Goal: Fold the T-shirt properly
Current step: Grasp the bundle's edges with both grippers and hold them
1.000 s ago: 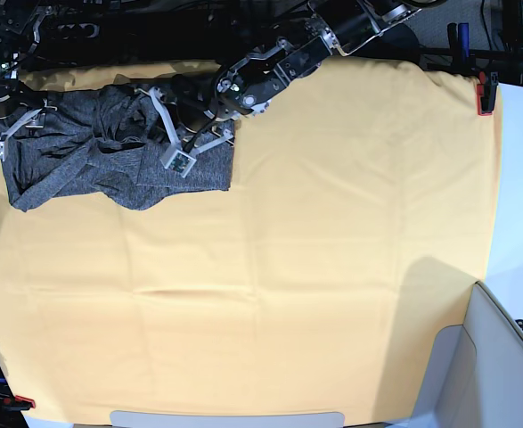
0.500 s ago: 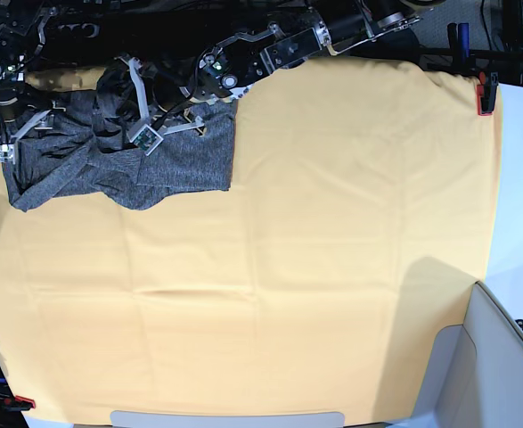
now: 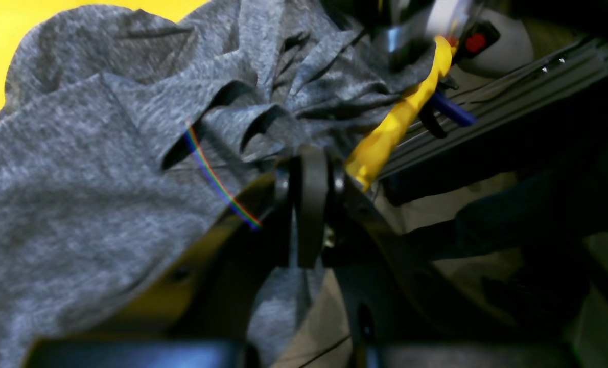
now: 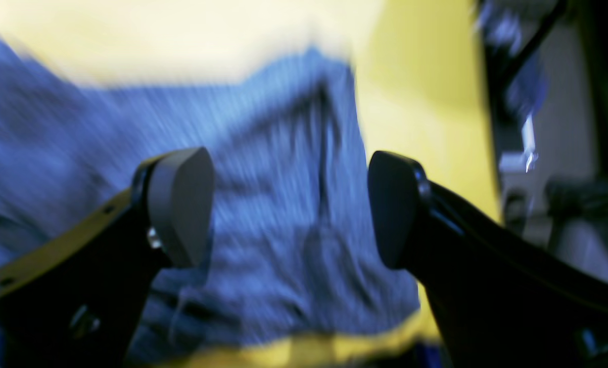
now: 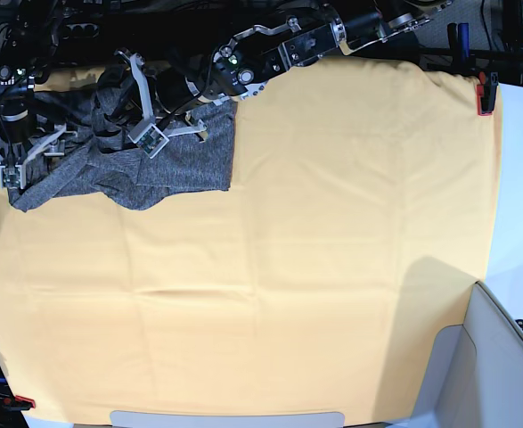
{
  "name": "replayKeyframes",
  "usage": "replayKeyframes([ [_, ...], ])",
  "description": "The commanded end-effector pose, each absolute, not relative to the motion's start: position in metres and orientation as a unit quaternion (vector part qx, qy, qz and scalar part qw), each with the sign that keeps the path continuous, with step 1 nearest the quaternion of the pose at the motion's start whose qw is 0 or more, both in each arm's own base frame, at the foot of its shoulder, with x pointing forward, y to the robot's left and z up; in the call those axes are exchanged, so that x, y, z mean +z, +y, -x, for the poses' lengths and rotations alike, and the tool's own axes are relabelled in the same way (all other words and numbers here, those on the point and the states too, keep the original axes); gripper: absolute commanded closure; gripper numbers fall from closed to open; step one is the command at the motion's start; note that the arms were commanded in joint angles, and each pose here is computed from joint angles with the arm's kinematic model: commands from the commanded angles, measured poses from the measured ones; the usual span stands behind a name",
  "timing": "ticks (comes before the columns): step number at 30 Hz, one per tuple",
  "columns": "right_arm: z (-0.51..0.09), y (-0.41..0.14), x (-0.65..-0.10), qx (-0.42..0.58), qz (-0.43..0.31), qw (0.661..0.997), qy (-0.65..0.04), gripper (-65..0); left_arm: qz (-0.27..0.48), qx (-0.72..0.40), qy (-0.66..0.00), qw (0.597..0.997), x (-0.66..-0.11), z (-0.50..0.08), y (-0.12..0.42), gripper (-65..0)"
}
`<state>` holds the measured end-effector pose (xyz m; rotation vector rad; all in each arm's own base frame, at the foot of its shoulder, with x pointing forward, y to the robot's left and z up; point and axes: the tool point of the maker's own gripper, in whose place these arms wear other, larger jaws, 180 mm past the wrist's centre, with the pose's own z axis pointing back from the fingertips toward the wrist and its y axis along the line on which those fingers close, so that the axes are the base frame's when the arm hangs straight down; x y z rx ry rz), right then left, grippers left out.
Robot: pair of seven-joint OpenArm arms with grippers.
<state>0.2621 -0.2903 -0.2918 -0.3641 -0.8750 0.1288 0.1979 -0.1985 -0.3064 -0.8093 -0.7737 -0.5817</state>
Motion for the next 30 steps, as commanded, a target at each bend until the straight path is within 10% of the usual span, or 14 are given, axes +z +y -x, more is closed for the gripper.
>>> replayKeyframes([
  [1,-0.270,-0.281,-0.286,0.078,0.169,0.882,-0.434,-46.6,0.389,-0.267,-0.385,0.793,-0.290,-0.204,-0.202,-0.5],
  [8,-0.286,-0.184,-0.308,0.184,0.076,0.879,-0.434,-44.0,0.354,-0.250,-0.385,0.815,-0.311,-0.220,-0.171,-0.5],
  [16,-0.283,-0.144,-0.316,0.224,0.037,0.874,-0.430,-17.3,0.324,-0.163,-0.389,0.847,-0.326,-0.250,-0.126,-0.5],
  [30,-0.244,-0.146,-0.352,0.228,0.025,0.900,-0.370,-15.7,0.289,-0.139,-0.388,0.864,-0.342,-0.262,-0.091,-0.5],
])
